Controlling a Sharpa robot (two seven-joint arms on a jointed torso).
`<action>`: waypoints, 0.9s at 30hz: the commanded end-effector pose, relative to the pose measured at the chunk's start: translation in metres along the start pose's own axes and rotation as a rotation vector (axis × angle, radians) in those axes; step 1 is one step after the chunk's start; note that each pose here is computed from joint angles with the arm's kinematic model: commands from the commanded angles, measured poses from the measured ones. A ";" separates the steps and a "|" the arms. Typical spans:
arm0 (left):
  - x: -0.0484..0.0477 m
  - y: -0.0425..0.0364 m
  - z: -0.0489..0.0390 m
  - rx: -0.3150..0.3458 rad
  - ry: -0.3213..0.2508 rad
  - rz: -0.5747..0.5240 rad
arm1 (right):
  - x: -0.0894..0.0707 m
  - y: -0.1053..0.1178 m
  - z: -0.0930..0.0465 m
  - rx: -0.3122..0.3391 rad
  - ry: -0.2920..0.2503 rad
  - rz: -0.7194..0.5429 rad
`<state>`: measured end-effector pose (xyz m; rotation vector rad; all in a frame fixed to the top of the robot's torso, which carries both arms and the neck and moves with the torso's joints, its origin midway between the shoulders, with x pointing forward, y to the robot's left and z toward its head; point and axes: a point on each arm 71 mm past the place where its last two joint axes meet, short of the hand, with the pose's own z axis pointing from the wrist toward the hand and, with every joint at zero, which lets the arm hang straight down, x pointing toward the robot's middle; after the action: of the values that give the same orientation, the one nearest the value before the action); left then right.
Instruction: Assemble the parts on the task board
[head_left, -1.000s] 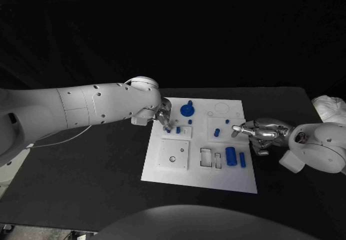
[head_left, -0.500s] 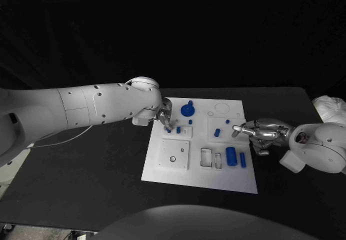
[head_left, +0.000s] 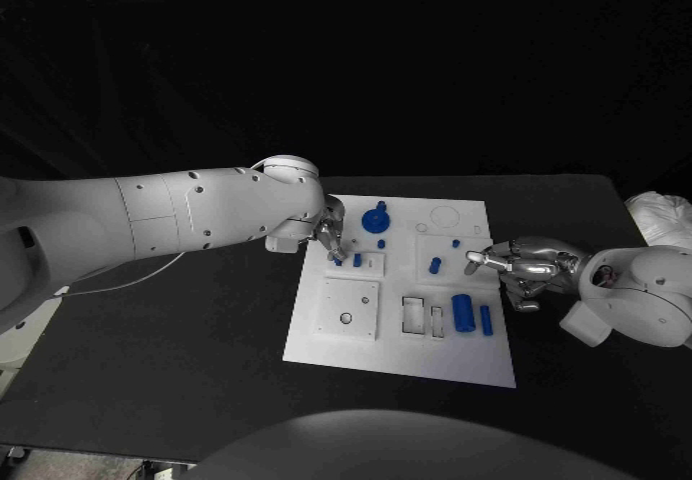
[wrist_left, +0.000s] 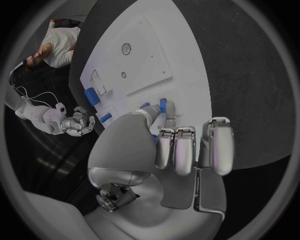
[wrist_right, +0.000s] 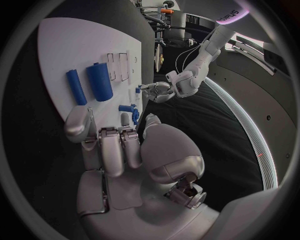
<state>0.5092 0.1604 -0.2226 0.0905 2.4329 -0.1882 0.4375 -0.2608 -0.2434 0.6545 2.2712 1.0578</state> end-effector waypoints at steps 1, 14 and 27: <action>0.0086 -0.0035 0.0015 -0.002 0.003 -0.019 | 0.002 0.000 0.000 -0.003 0.019 -0.004; 0.0094 0.0085 -0.0093 -0.056 -0.064 -0.089 | 0.001 -0.002 0.000 0.003 0.018 -0.002; 0.0147 0.0143 -0.0152 -0.079 -0.043 -0.169 | 0.002 -0.004 0.000 0.011 0.019 -0.001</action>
<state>0.4917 0.1769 -0.2216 -0.0935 2.3911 -0.1758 0.4368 -0.2631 -0.2460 0.6624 2.2760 1.0500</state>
